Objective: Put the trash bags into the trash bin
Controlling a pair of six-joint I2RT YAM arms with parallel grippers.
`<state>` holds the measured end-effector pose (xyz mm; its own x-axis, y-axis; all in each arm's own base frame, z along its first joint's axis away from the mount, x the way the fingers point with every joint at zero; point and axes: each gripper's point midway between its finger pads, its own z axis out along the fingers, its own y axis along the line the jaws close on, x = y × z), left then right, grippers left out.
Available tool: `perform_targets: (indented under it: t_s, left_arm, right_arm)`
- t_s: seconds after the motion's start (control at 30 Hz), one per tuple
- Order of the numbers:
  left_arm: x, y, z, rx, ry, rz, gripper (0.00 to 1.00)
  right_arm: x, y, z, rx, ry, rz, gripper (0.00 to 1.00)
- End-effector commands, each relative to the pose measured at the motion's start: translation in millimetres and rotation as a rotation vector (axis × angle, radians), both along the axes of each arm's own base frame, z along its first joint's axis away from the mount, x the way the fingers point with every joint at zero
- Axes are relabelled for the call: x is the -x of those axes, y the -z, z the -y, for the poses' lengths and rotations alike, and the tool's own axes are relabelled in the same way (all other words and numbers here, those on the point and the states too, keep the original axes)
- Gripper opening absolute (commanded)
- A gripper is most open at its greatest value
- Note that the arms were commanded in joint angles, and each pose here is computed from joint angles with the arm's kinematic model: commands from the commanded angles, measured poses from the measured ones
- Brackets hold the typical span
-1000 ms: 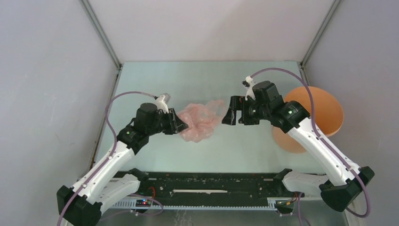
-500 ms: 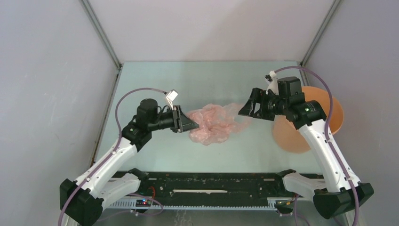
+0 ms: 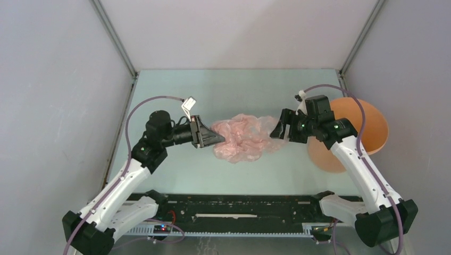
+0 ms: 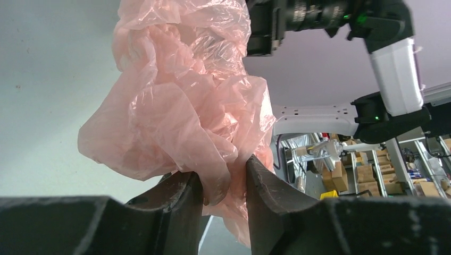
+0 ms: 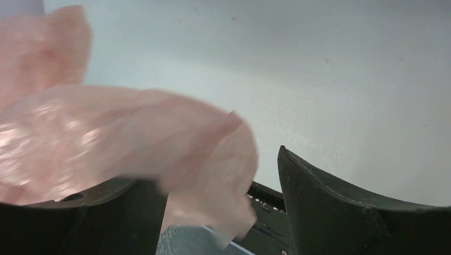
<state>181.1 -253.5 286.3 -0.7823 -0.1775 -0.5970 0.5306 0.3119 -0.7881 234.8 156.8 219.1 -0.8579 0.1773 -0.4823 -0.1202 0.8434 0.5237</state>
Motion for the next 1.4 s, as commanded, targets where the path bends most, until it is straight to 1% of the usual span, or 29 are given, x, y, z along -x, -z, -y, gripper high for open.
perform_targets:
  t_s: [0.0,0.03,0.07,0.17,0.2,0.23,0.27,0.3,0.37,0.4,0.47,0.5,0.53,0.6,0.7,0.77,0.87,0.93,1.03,1.13,1.2,1.27,1.3,1.37]
  left_arm:
    - [12,-20,-2,0.060,0.011,0.049,0.38]
    - [13,-22,-2,0.065,0.014,0.051,0.38]
    - [14,-20,-2,0.066,0.020,0.043,0.38]
    - [13,-15,-2,0.049,0.016,0.029,0.41]
    - [10,-11,-3,0.031,-0.003,0.025,0.42]
    - [6,-6,-6,0.006,-0.030,0.018,0.46]
    - [0,1,-10,-0.029,-0.079,0.013,0.52]
    - [-8,11,-17,-0.085,-0.144,0.002,0.57]
    - [-25,30,-40,-0.221,-0.304,-0.025,0.64]
    - [-30,38,-52,-0.283,-0.370,-0.035,0.69]
    - [-36,51,-75,-0.386,-0.483,-0.065,0.79]
    - [-38,53,-83,-0.415,-0.526,-0.071,0.84]
    - [-39,52,-87,-0.423,-0.545,-0.071,0.86]
    - [-37,45,-81,-0.392,-0.513,-0.055,0.89]
    - [-32,32,-62,-0.305,-0.425,-0.040,0.96]
    - [-28,25,-48,-0.252,-0.356,-0.059,0.98]
    - [-23,16,-28,-0.197,-0.250,-0.112,0.99]
    - [-24,5,-18,-0.144,-0.214,-0.129,0.98]
    - [-24,-12,-2,-0.058,-0.156,-0.168,0.98]
    - [-28,-13,4,-0.041,-0.154,-0.229,0.95]
    - [-31,-12,8,-0.012,-0.153,-0.270,0.91]
    - [-32,-20,13,0.031,-0.135,-0.268,0.89]
    - [-33,-24,13,0.043,-0.139,-0.249,0.89]
    - [-35,-36,9,0.057,-0.162,-0.192,0.91]
  right_arm:
    - [-9,-12,-2,-0.069,0.018,0.093,0.80]
    - [-9,-16,-8,-0.110,-0.006,0.111,0.76]
    - [-10,-23,-15,-0.154,-0.024,0.134,0.68]
    - [-12,-49,-23,-0.225,-0.039,0.238,0.30]
    - [-13,-60,-19,-0.233,-0.015,0.284,0.18]
    - [-13,-72,-15,-0.243,0.004,0.331,0.09]
    - [-10,-85,-12,-0.257,0.011,0.384,0.04]
    - [-6,-99,-9,-0.275,0.009,0.440,0.01]
    - [2,-118,-6,-0.298,0.012,0.515,0.00]
    - [5,-122,-6,-0.310,0.008,0.530,0.00]
    - [10,-121,-11,-0.328,-0.025,0.510,0.00]
    - [11,-115,-13,-0.325,-0.036,0.482,0.00]
    - [11,-108,-13,-0.315,-0.035,0.453,0.00]
    - [11,-95,-12,-0.288,-0.039,0.406,0.00]
    - [11,-81,-14,-0.265,-0.062,0.356,0.00]
    - [9,-69,-14,-0.255,-0.035,0.276,0.00]
    - [1,-48,-17,-0.217,0.053,0.100,0.00]
    - [-1,-38,-32,-0.180,0.052,0.076,0.00]
    - [-2,-24,-51,-0.092,0.082,0.085,0.00]
    - [0,-15,-71,-0.053,0.046,0.074,0.00]
    - [2,-15,-79,-0.031,0.020,0.079,0.00]
    - [5,-39,-93,-0.094,-0.053,0.142,0.00]
    - [9,-61,-100,-0.150,-0.099,0.210,0.00]
    - [13,-111,-102,-0.254,-0.122,0.389,0.00]
